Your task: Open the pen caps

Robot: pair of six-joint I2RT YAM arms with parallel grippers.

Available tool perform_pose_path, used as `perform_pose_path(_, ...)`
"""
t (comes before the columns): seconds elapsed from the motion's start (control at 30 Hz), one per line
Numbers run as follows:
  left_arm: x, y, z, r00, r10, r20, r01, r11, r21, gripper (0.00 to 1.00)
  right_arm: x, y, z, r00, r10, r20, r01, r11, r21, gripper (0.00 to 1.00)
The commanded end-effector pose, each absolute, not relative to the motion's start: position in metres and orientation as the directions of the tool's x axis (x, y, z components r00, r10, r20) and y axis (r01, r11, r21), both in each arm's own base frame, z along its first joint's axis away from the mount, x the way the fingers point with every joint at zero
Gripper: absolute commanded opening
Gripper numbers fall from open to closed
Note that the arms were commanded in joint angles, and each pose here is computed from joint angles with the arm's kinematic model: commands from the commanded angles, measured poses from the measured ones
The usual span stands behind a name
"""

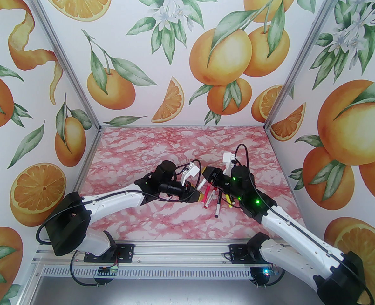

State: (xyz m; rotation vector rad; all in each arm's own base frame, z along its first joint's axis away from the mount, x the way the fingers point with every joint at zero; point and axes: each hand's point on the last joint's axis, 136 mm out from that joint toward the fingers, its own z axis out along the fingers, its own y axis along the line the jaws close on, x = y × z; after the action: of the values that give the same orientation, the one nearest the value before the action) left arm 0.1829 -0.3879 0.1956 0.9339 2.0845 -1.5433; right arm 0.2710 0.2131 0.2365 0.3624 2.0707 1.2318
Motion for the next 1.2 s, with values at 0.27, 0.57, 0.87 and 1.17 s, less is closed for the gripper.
perform_pose_path(0.27,0.186,-0.388,0.211,-0.683,0.238,-0.690,0.729,0.169,-0.663,0.11,0.267,0.217,0.230,-0.735,0.535,-0.416,-0.113,0.508,0.854,0.12)
perform_pose_path(0.57,0.192,-0.378,0.188,-0.615,0.317,-0.722,0.782,0.364,-0.506,0.00,0.280,0.172,0.217,-0.612,0.648,-0.453,0.076,0.618,0.782,0.11)
perform_pose_path(0.87,0.177,-0.374,0.166,-0.582,0.400,-0.708,0.806,0.395,-0.440,0.00,0.299,0.152,0.219,-0.552,0.697,-0.458,0.126,0.613,0.780,0.10)
perform_pose_path(1.17,0.171,-0.364,0.154,-0.531,0.469,-0.706,0.832,0.447,-0.329,0.00,0.311,0.127,0.208,-0.520,0.731,-0.442,0.214,0.613,0.761,0.09)
